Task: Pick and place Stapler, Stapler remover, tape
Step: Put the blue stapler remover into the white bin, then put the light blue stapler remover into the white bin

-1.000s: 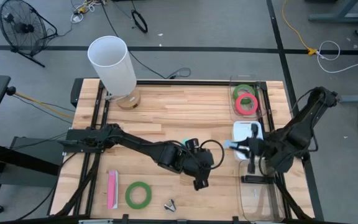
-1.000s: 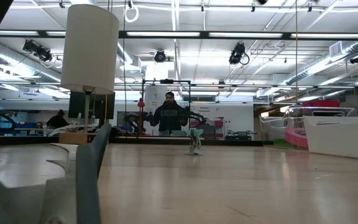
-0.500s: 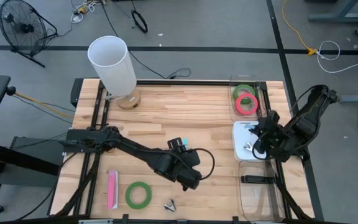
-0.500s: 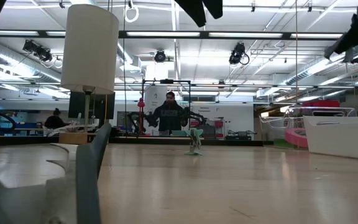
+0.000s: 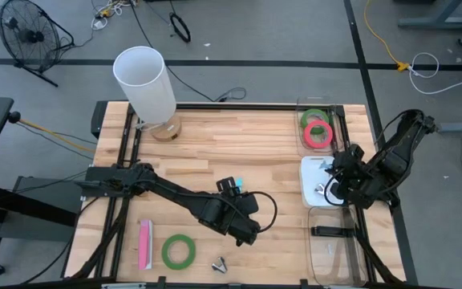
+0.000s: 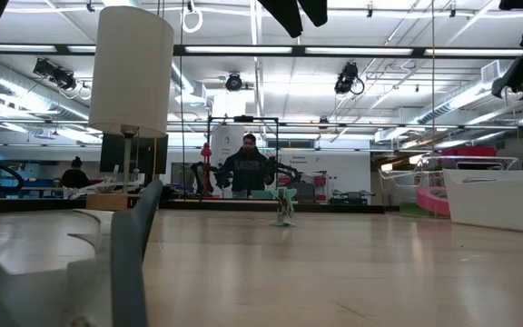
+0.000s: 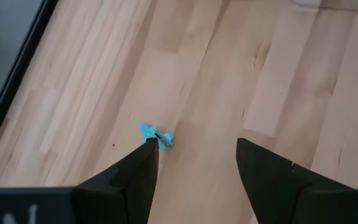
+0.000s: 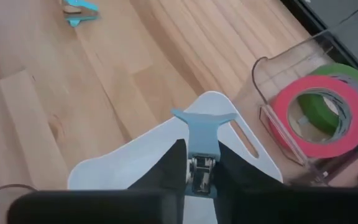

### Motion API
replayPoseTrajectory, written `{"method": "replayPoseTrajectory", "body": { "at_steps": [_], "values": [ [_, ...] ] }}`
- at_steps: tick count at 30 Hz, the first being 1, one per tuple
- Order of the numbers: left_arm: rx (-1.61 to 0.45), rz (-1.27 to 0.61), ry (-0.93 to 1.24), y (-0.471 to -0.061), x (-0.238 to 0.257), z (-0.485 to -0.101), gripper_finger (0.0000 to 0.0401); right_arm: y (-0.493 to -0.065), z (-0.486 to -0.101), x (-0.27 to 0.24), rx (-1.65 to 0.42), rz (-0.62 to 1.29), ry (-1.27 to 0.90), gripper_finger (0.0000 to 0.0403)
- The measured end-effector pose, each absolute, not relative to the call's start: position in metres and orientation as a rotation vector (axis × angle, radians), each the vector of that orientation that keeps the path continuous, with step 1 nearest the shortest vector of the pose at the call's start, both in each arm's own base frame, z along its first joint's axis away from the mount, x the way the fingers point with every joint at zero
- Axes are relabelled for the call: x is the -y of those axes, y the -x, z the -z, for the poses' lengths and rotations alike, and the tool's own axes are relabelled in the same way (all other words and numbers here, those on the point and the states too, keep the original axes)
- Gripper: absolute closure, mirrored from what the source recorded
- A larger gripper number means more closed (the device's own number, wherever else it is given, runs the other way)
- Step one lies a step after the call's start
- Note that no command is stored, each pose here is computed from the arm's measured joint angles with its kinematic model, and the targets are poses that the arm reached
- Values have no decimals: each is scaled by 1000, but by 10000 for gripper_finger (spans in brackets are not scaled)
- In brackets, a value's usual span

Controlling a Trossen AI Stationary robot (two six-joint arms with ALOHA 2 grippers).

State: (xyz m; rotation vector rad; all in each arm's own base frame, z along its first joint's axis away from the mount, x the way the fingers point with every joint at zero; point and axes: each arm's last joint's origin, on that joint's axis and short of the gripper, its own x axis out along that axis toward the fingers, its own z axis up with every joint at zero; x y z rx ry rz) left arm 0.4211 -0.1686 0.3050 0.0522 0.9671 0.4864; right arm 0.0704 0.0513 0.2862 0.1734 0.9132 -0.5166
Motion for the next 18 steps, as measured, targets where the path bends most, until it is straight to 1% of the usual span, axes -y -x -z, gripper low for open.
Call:
{"method": "replayPoseTrajectory", "body": {
  "at_steps": [4,9,14,18],
  "values": [
    [-952,-485,-43,-423,169,-306,183,-71,-281,-53,-945,500,-148,324],
    [-945,-492,-49,-423,169,-306,183,-70,-258,-53,-1009,518,-102,304],
    [-913,-539,-77,-424,165,-307,183,-71,-259,-54,-1000,518,-86,292],
    [-893,-597,-85,-429,151,-307,183,-73,-260,-55,-972,513,-73,290]
  ]
}}
